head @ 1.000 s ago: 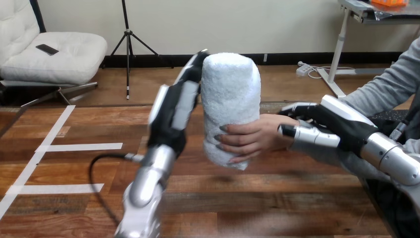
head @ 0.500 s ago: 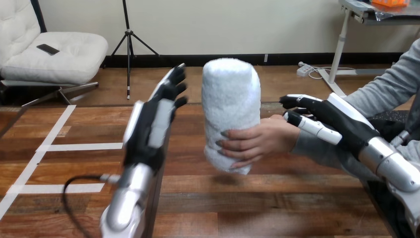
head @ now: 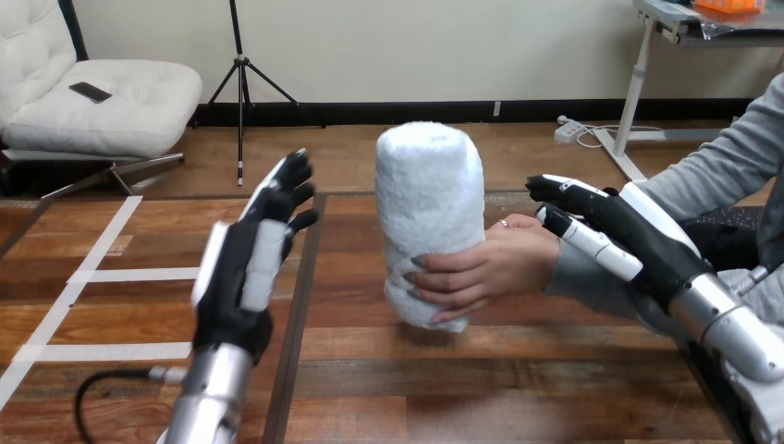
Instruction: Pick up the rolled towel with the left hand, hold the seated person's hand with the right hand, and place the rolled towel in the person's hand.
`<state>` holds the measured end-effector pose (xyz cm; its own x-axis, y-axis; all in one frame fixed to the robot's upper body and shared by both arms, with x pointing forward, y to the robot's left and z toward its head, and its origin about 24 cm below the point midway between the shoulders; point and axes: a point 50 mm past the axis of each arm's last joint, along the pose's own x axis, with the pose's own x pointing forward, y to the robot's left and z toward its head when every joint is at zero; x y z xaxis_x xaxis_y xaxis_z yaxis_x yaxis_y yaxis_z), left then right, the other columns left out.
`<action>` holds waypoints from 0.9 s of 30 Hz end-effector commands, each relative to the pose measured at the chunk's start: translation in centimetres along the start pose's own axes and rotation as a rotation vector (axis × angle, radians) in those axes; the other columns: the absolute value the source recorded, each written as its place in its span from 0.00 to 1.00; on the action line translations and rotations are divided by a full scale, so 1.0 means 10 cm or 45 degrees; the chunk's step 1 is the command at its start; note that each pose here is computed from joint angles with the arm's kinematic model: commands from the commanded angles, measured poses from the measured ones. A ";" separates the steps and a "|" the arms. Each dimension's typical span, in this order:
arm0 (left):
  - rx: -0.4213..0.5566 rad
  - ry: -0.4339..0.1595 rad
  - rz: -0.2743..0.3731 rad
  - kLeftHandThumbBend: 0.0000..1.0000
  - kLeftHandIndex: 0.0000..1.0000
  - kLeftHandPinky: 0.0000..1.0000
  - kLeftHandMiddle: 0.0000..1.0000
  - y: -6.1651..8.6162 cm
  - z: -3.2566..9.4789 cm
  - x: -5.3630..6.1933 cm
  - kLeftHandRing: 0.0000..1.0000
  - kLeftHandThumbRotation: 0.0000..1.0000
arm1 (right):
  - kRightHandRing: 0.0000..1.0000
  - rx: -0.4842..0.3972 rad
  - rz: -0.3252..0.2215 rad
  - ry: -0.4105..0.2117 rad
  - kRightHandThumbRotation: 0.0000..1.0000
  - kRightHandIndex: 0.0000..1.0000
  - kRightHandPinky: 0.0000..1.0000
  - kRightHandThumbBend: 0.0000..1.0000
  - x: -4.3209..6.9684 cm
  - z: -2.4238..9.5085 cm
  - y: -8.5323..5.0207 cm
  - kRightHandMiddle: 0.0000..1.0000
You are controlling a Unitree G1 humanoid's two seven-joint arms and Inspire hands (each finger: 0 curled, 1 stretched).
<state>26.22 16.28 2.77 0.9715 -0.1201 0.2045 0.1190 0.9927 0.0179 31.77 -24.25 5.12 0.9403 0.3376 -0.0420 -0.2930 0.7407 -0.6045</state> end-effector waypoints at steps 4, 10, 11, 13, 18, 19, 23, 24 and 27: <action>0.040 -0.176 -0.001 0.89 0.88 0.86 0.91 0.08 0.33 -0.03 0.90 1.00 | 0.90 0.071 -0.123 -0.242 1.00 0.90 0.86 0.92 0.08 0.36 -0.03 0.90; 0.038 -0.175 0.019 0.86 0.89 0.88 0.91 0.13 0.34 -0.15 0.91 1.00 | 0.90 0.093 -0.148 -0.293 1.00 0.90 0.86 0.92 0.02 0.42 0.00 0.90; 0.037 -0.175 0.023 0.86 0.89 0.88 0.91 0.14 0.34 -0.17 0.91 1.00 | 0.90 0.100 -0.151 -0.301 1.00 0.90 0.86 0.92 0.01 0.43 0.00 0.90; 0.033 -0.177 0.032 0.85 0.89 0.89 0.90 0.15 0.34 -0.21 0.91 1.00 | 0.90 0.127 -0.161 -0.324 1.00 0.90 0.86 0.91 -0.02 0.45 0.02 0.90; 0.025 -0.182 0.045 0.82 0.89 0.89 0.90 0.17 0.34 -0.30 0.91 1.00 | 0.90 0.217 -0.180 -0.381 1.00 0.90 0.86 0.91 -0.07 0.49 0.05 0.90; 0.024 -0.181 0.050 0.82 0.89 0.89 0.90 0.17 0.34 -0.34 0.91 1.00 | 0.90 0.245 -0.185 -0.397 1.00 0.90 0.86 0.91 -0.09 0.50 0.07 0.90; 0.017 -0.177 0.060 0.80 0.89 0.90 0.90 0.16 0.35 -0.43 0.90 1.00 | 0.91 0.315 -0.191 -0.434 1.00 0.91 0.88 0.92 -0.14 0.54 0.12 0.90; 0.015 -0.176 0.061 0.80 0.89 0.90 0.90 0.15 0.35 -0.44 0.90 1.00 | 0.91 0.326 -0.191 -0.439 1.00 0.92 0.89 0.93 -0.15 0.55 0.13 0.91; 0.002 -0.177 0.063 0.80 0.89 0.90 0.90 0.13 0.35 -0.50 0.90 1.00 | 0.93 0.382 -0.206 -0.468 1.00 0.93 0.92 0.95 -0.20 0.58 0.17 0.92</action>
<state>21.38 18.52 3.02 0.9738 -0.0604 0.2194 0.0593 0.9982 0.0117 28.76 -20.94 6.03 0.9075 0.3760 0.1873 -0.2776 0.8714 -0.4046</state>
